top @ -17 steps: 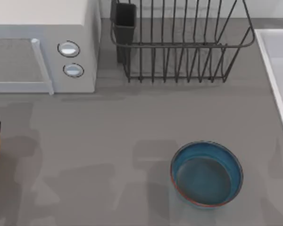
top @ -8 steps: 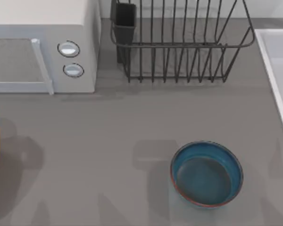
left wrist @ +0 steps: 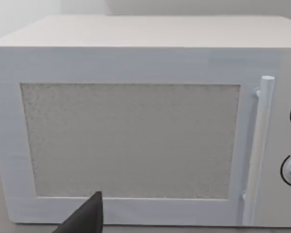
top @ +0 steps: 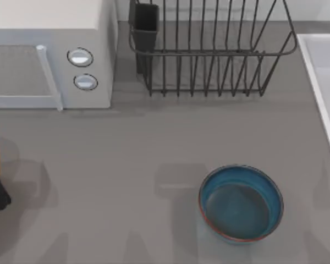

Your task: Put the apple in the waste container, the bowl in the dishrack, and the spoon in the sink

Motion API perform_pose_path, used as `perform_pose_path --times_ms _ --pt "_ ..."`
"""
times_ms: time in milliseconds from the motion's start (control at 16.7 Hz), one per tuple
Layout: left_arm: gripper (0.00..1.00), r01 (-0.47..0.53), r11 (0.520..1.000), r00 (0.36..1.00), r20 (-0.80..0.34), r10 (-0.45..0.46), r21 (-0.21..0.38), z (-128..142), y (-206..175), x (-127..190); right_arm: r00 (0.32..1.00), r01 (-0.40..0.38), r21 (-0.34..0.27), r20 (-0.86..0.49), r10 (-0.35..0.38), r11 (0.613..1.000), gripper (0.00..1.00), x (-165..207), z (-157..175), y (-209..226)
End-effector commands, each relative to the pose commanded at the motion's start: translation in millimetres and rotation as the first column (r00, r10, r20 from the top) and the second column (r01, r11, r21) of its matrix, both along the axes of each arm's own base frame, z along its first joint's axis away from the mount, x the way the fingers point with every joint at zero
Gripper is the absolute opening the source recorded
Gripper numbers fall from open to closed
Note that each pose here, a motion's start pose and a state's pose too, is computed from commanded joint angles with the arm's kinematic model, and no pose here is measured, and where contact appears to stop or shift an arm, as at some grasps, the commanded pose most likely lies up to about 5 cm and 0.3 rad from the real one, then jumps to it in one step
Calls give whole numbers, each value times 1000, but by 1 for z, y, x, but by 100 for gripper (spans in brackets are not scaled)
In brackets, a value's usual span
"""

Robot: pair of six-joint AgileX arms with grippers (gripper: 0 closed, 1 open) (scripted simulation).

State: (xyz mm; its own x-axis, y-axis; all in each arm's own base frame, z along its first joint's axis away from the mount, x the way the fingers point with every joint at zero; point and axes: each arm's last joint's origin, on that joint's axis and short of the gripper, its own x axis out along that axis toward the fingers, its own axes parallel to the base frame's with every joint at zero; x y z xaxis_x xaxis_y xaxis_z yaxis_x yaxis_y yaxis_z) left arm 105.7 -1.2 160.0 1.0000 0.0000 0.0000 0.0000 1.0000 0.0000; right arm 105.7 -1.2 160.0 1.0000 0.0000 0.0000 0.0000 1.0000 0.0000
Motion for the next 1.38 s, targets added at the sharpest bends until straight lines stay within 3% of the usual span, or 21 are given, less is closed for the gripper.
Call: perform_pose_path --times_ms 360,540,720,840,1080,1380 --pt "100 0 1000 1000 0 0 0 0 0 0 999 -11 13 -31 11 1000 100 0 5 1" --pt "100 0 1000 1000 0 0 0 0 0 0 987 -48 59 -150 57 997 100 3 23 7" --pt "100 0 1000 1000 0 0 0 0 0 0 929 -84 121 -349 122 989 100 15 48 16" --pt "100 0 1000 1000 0 0 0 0 0 0 843 -90 159 -514 160 983 100 31 62 27" --pt "100 0 1000 1000 0 0 0 0 0 0 587 -59 187 -788 185 981 100 71 80 56" --pt "100 0 1000 1000 0 0 0 0 0 0 252 -8 120 -961 119 993 100 118 83 104"
